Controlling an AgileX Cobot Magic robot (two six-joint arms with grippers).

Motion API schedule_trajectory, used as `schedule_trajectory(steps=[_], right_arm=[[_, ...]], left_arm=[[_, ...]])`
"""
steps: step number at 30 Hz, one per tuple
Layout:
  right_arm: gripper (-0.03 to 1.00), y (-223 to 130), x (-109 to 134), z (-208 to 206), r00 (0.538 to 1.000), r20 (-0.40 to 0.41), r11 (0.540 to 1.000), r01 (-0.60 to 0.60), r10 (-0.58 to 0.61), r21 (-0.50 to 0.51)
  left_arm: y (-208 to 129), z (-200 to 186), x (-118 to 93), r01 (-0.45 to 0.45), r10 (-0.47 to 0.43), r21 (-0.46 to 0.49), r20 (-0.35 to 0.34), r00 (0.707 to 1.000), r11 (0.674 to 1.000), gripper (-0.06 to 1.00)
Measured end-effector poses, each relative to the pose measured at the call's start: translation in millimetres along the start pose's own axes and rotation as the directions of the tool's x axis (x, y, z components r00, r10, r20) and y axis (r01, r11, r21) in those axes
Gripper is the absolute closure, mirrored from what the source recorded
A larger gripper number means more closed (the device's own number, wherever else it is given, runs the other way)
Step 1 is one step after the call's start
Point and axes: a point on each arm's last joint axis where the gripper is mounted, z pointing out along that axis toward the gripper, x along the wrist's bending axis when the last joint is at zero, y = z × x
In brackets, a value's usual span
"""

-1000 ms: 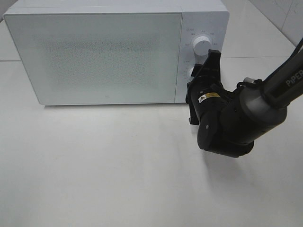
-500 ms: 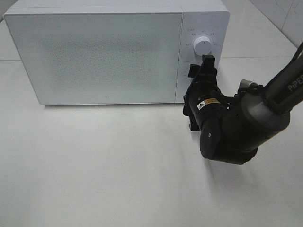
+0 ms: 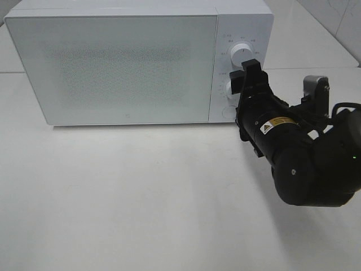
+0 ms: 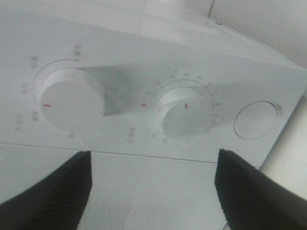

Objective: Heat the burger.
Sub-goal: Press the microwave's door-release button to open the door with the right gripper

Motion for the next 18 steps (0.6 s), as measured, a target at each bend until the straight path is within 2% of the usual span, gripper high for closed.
schedule_trajectory(steps=[1, 2, 3, 4, 5, 6, 7, 8, 9, 10, 11, 12, 13, 14, 15, 16, 17, 18], right_arm=[[0.27, 3, 8, -5, 0.997, -0.013, 0.997, 0.076, -0.076, 0.02], [0.27, 3, 8, -5, 0.997, -0.013, 0.997, 0.076, -0.076, 0.02], [0.27, 3, 11, -6, 0.992, -0.009, 0.991, 0.128, -0.128, 0.036], [0.27, 6, 17, -7, 0.972, -0.004, 0.969, 0.236, -0.236, 0.076], [0.27, 6, 17, -7, 0.972, -0.004, 0.969, 0.236, -0.236, 0.076], [0.27, 7, 20, -8, 0.956, -0.002, 0.951, 0.291, -0.292, 0.103], [0.27, 10, 22, -8, 0.921, 0.006, 0.908, 0.384, -0.391, 0.165], [0.27, 10, 22, -8, 0.921, 0.006, 0.908, 0.384, -0.391, 0.165], [0.27, 15, 24, -8, 0.871, 0.008, 0.849, 0.476, -0.49, 0.23], [0.27, 17, 24, -9, 0.848, 0.003, 0.819, 0.512, -0.53, 0.261], [0.27, 17, 24, -9, 0.848, 0.003, 0.819, 0.512, -0.53, 0.261], [0.27, 23, 24, -10, 0.795, -0.001, 0.753, 0.575, -0.607, 0.32], [0.27, 25, 23, -11, 0.764, -0.008, 0.711, 0.605, -0.646, 0.358], [0.27, 25, 23, -11, 0.764, -0.008, 0.711, 0.605, -0.646, 0.358], [0.27, 28, 21, -13, 0.702, -0.028, 0.625, 0.651, -0.712, 0.431], [0.27, 28, 21, -13, 0.702, -0.028, 0.625, 0.651, -0.712, 0.431], [0.27, 30, 22, -14, 0.675, -0.04, 0.586, 0.666, -0.737, 0.461], [0.27, 34, 24, -17, 0.63, -0.068, 0.516, 0.688, -0.774, 0.51]], left_arm=[[0, 0, 0, 0.0, 0.0, 0.0, 0.0, 1.0, 1.0, -0.04], [0, 0, 0, 0.0, 0.0, 0.0, 0.0, 1.0, 1.0, -0.04], [0, 0, 0, 0.0, 0.0, 0.0, 0.0, 1.0, 1.0, -0.04], [0, 0, 0, 0.0, 0.0, 0.0, 0.0, 1.0, 1.0, -0.04], [0, 0, 0, 0.0, 0.0, 0.0, 0.0, 1.0, 1.0, -0.04], [0, 0, 0, 0.0, 0.0, 0.0, 0.0, 1.0, 1.0, -0.04], [0, 0, 0, 0.0, 0.0, 0.0, 0.0, 1.0, 1.0, -0.04], [0, 0, 0, 0.0, 0.0, 0.0, 0.0, 1.0, 1.0, -0.04], [0, 0, 0, 0.0, 0.0, 0.0, 0.0, 1.0, 1.0, -0.04], [0, 0, 0, 0.0, 0.0, 0.0, 0.0, 1.0, 1.0, -0.04], [0, 0, 0, 0.0, 0.0, 0.0, 0.0, 1.0, 1.0, -0.04], [0, 0, 0, 0.0, 0.0, 0.0, 0.0, 1.0, 1.0, -0.04], [0, 0, 0, 0.0, 0.0, 0.0, 0.0, 1.0, 1.0, -0.04], [0, 0, 0, 0.0, 0.0, 0.0, 0.0, 1.0, 1.0, -0.04], [0, 0, 0, 0.0, 0.0, 0.0, 0.0, 1.0, 1.0, -0.04], [0, 0, 0, 0.0, 0.0, 0.0, 0.0, 1.0, 1.0, -0.04], [0, 0, 0, 0.0, 0.0, 0.0, 0.0, 1.0, 1.0, -0.04], [0, 0, 0, 0.0, 0.0, 0.0, 0.0, 1.0, 1.0, -0.04]])
